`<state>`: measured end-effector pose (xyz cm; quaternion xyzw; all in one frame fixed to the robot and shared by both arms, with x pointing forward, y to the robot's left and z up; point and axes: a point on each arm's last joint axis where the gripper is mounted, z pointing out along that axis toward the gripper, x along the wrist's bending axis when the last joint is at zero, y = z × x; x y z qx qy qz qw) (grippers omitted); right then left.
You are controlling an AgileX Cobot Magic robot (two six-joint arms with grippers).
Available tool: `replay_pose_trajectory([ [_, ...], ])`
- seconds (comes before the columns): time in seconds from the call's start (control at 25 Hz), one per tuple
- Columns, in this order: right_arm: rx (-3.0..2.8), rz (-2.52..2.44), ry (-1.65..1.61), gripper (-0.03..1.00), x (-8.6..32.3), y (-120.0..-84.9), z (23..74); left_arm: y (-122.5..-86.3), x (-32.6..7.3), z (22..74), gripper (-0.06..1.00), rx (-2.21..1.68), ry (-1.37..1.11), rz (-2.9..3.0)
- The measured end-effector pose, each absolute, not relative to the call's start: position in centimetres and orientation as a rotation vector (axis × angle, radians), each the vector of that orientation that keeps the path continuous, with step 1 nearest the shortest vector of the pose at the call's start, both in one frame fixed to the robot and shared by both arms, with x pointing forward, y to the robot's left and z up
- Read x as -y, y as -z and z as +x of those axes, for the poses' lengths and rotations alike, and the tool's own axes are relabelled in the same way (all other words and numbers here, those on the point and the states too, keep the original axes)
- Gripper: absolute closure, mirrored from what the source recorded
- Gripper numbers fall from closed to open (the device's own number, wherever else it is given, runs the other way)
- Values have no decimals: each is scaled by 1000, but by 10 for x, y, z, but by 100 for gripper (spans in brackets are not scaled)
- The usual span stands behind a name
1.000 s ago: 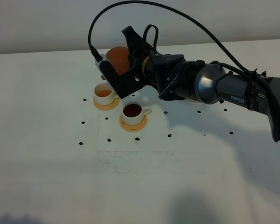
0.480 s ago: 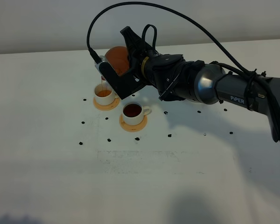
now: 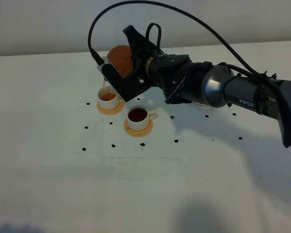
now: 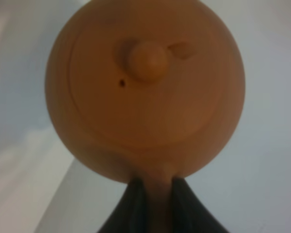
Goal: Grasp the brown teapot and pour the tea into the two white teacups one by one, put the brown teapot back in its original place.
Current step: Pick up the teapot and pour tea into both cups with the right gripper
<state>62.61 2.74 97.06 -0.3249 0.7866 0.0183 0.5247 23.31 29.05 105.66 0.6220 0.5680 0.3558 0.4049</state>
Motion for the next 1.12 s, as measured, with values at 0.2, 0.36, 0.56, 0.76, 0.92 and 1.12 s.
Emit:
replay_pose_trajectory([
  [0.2, -1871, -774, -46, 88, -28, -974, 627, -1057, -290, 233, 52, -1434, -898, 1570],
  [0.36, -1869, -773, -46, 88, -29, -975, 627, -1057, -290, 233, 52, -1434, -898, 1570],
  [0.56, -1867, -776, -45, 88, -29, -975, 627, -1057, -290, 233, 52, -1434, -898, 1570],
  [0.76, -1864, -779, -42, 88, -29, -975, 627, -1057, -290, 233, 52, -1434, -898, 1570],
  [0.92, -1863, -780, -41, 88, -29, -975, 627, -1057, -290, 233, 52, -1434, -898, 1570],
  [1.12, -1861, -783, -39, 88, -29, -975, 627, -1057, -290, 233, 52, -1434, -898, 1570],
])
